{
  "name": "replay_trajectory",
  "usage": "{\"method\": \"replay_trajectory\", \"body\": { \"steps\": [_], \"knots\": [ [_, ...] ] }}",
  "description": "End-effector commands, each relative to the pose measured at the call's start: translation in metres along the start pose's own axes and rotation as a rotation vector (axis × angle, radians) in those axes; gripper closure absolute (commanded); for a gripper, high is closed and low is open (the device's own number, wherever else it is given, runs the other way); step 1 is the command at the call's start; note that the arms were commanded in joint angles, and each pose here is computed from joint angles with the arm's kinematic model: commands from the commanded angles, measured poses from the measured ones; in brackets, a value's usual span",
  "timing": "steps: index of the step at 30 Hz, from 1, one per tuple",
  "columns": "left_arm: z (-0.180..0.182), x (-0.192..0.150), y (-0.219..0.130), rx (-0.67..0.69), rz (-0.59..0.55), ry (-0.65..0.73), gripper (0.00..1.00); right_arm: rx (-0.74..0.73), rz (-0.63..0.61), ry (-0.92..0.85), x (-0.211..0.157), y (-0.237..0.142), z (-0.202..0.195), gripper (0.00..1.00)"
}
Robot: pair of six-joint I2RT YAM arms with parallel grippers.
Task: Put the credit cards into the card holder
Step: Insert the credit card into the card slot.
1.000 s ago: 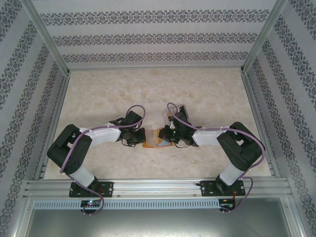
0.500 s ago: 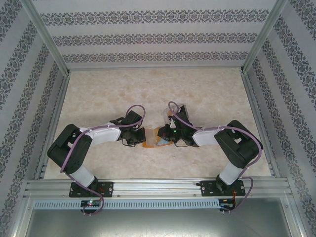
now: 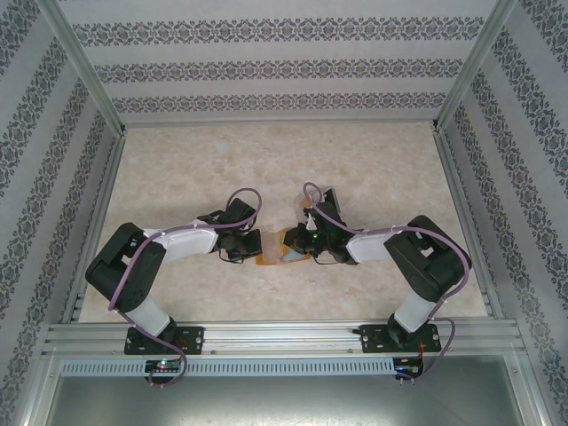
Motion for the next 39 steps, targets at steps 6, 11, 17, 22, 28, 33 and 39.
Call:
{"method": "replay_trajectory", "body": {
  "steps": [6,11,17,22,28,33,39],
  "knots": [
    [0.018,-0.003,0.010,0.096,0.014,-0.022,1.00,0.026,0.007,0.031,-0.003,0.006,0.010,1.00],
    [0.017,-0.002,0.011,0.096,0.013,-0.021,1.00,0.008,-0.038,0.010,0.001,-0.008,0.013,1.00],
    [0.015,-0.001,0.012,0.089,0.015,-0.019,1.00,0.019,0.005,0.012,-0.006,0.003,0.013,1.00],
    [0.017,-0.002,0.010,0.093,0.009,-0.020,1.00,-0.052,0.026,-0.009,-0.009,0.013,0.008,1.00],
    [0.020,-0.003,0.007,0.107,0.001,-0.015,1.00,-0.112,0.013,-0.042,-0.006,-0.002,0.002,1.00],
    [0.020,-0.002,0.008,0.106,0.003,-0.012,1.00,-0.067,0.009,-0.073,0.002,-0.015,0.011,1.00],
    [0.019,-0.002,0.008,0.102,0.002,-0.013,1.00,-0.049,0.071,-0.058,-0.006,0.004,0.009,1.00]
  ]
}}
Point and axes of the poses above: each hand's point on the last joint's axis, 136 mm out from that joint toward the fingers, its own y axis out along the fingers, its own z axis along the line the jaws close on, x = y × z, the point moved 6 cm from there along -y, back along the fingers, and after that the axes turned 11 degrees about -y, right-handed, at the moved point
